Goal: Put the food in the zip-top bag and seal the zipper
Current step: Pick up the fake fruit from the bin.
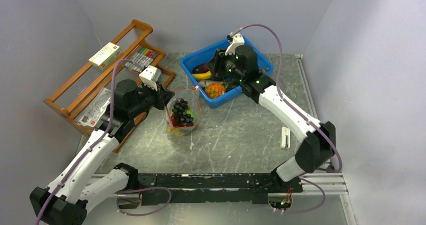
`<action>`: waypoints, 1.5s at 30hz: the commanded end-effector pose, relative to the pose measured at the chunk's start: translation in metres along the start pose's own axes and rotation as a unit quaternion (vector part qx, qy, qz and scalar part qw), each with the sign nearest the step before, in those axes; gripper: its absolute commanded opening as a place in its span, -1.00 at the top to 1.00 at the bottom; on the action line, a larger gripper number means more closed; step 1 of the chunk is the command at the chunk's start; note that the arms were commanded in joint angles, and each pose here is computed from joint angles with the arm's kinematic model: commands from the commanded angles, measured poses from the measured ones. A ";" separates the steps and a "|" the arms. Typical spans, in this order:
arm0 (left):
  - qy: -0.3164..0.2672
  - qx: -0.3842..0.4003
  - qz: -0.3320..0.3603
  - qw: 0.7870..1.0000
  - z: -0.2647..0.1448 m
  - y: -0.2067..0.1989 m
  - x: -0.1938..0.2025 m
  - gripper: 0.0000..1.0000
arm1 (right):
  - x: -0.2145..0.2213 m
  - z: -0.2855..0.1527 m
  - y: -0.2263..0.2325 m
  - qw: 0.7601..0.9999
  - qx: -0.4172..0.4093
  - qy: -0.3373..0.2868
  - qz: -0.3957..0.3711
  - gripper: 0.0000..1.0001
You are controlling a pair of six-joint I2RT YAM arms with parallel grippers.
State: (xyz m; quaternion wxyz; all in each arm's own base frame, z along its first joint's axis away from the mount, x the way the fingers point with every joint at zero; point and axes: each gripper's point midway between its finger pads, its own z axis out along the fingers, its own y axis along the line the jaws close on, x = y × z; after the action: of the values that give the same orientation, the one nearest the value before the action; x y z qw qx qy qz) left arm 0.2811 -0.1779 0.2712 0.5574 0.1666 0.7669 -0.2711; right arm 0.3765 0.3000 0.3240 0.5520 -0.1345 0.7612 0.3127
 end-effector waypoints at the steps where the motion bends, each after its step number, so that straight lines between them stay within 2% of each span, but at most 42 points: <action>1: -0.012 0.000 0.008 1.000 -0.003 0.000 -0.009 0.86 | 0.020 0.034 -0.076 0.993 0.097 0.008 0.060 0.14; 5: -0.012 0.004 0.008 1.000 -0.003 -0.001 -0.009 0.86 | 0.029 0.060 -0.117 0.991 0.135 0.011 0.006 0.15; 8: -0.016 0.002 0.008 1.000 -0.004 -0.001 -0.010 0.86 | 0.027 0.073 -0.149 0.984 0.172 0.008 -0.047 0.25; 11: -0.017 0.004 0.009 1.000 -0.005 -0.002 -0.011 0.86 | 0.028 0.084 -0.183 0.969 0.220 0.013 -0.112 0.39; 15: -0.015 0.008 0.008 1.000 -0.004 -0.003 -0.010 0.86 | 0.034 0.093 -0.234 0.944 0.274 0.034 -0.178 0.45; 19: -0.015 0.006 0.010 1.000 -0.004 -0.003 -0.011 0.86 | 0.049 0.107 -0.272 0.946 0.261 0.060 -0.184 0.49; 25: -0.014 0.006 0.010 1.000 -0.004 -0.002 -0.011 0.86 | 0.048 0.124 -0.309 0.950 0.233 0.071 -0.196 0.49; 31: -0.013 0.003 0.007 1.000 -0.004 0.001 -0.012 0.86 | 0.050 0.134 -0.342 0.950 0.231 0.083 -0.191 0.38; 34: -0.015 0.000 0.007 1.000 -0.004 0.002 -0.011 0.86 | 0.049 0.142 -0.346 0.955 0.213 0.076 -0.194 0.36; 45: -0.011 0.004 0.005 1.000 -0.003 0.002 -0.010 0.86 | 0.072 0.159 -0.369 0.947 0.222 0.099 -0.208 0.28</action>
State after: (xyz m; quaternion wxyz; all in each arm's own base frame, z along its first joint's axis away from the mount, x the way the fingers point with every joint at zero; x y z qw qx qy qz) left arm 0.2830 -0.1746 0.2693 0.5548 0.1634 0.7698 -0.2700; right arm 0.6710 0.1296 0.1147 0.5496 -0.1813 0.8155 0.0110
